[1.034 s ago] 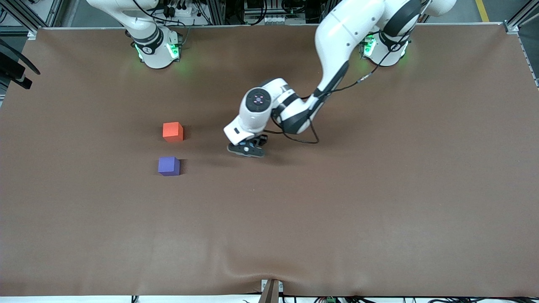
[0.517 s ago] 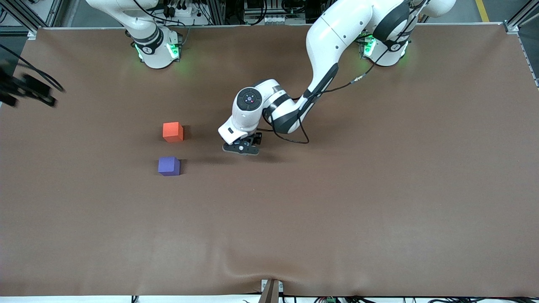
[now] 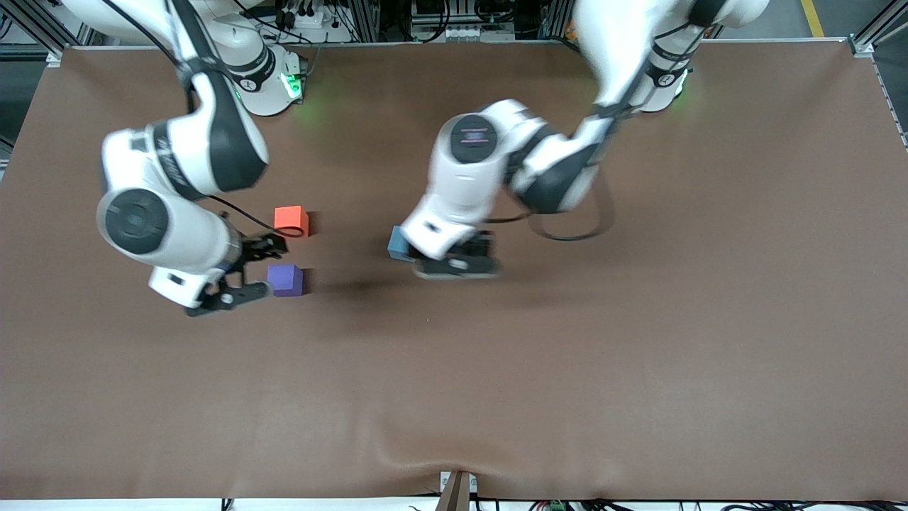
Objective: Place blue block between orange and purple blocks
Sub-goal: 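Set the blue block down with the left gripper while the right gripper approaches, then grasp the blue block with the right gripper while the left gripper withdraws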
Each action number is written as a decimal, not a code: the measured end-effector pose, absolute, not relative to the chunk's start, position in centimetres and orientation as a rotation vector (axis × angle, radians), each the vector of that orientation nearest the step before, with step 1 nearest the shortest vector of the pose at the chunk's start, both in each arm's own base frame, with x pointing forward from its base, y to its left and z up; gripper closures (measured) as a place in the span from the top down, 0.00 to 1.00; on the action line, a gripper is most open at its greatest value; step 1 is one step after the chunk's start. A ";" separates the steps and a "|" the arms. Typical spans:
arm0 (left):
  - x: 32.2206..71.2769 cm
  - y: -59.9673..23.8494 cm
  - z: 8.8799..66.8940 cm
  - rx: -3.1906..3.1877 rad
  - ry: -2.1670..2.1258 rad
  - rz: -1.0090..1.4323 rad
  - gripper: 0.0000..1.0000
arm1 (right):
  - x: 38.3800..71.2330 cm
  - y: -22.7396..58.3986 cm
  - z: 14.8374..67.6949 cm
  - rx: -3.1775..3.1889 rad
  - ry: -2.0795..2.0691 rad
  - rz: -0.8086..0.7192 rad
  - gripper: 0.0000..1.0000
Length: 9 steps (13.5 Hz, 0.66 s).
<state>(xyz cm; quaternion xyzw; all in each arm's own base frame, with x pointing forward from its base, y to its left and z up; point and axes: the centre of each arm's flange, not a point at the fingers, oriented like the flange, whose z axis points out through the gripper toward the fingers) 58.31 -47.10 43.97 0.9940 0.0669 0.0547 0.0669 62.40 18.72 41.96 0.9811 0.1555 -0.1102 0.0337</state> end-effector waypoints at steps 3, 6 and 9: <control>63.1 -33.6 51.2 3.042 0.283 0.146 1.00 | 61.0 23.1 40.6 3.064 0.523 -0.399 1.00; 64.4 -23.1 55.6 3.096 0.141 0.101 1.00 | 58.5 29.2 36.5 3.143 0.339 -0.490 1.00; 63.9 -14.9 59.1 3.114 0.057 0.094 1.00 | 54.4 35.7 31.1 3.138 0.145 -0.412 1.00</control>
